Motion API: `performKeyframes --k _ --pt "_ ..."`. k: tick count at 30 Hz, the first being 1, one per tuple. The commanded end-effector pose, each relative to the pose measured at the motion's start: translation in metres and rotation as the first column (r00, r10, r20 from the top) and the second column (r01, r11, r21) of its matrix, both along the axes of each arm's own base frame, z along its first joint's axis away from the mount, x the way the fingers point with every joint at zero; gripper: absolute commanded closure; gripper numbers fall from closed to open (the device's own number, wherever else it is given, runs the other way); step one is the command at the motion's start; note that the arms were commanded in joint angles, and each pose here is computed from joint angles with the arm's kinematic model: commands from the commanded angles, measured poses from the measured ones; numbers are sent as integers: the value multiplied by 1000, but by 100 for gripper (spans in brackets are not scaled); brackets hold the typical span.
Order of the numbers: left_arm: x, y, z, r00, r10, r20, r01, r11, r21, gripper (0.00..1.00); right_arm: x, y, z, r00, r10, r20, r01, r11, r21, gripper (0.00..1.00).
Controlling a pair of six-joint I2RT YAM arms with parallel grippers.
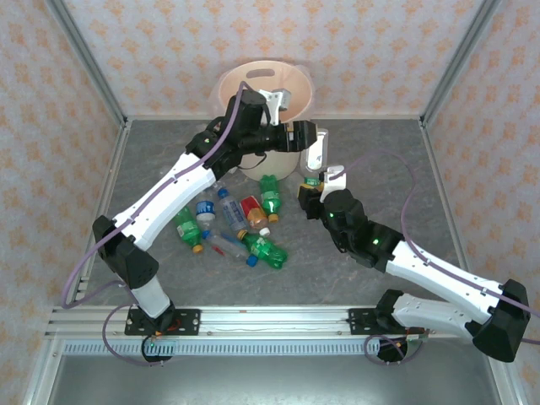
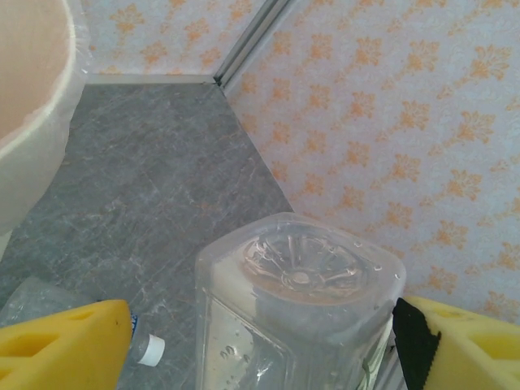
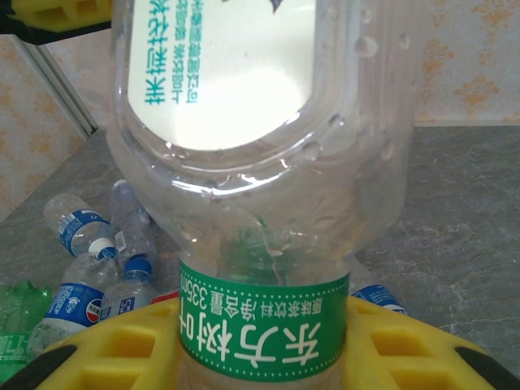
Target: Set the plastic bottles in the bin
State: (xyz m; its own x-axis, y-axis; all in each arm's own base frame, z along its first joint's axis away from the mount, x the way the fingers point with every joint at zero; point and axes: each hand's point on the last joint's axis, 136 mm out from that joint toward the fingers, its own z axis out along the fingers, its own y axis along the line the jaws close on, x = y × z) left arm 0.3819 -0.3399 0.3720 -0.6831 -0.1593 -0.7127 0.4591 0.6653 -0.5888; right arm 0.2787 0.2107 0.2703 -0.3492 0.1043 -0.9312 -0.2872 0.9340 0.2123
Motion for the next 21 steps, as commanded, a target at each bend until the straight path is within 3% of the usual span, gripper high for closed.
performKeyframes --k 1,5,16,21 --pt "1 -2 5 997 74 17 -75 996 40 16 1 -7 18 998 -35 44 34 999 32 61" --pt "-6 -16 7 996 83 19 -84 996 30 16 0 -13 13 997 -60 42 59 998 23 61" --pt "-1 -46 -28 991 131 -11 -125 962 243 18 2 -20 8 994 -97 49 98 995 -18 60" --pt "5 -50 -31 988 155 3 -150 952 267 23 2 -20 5 994 -96 43 97 995 -30 60"
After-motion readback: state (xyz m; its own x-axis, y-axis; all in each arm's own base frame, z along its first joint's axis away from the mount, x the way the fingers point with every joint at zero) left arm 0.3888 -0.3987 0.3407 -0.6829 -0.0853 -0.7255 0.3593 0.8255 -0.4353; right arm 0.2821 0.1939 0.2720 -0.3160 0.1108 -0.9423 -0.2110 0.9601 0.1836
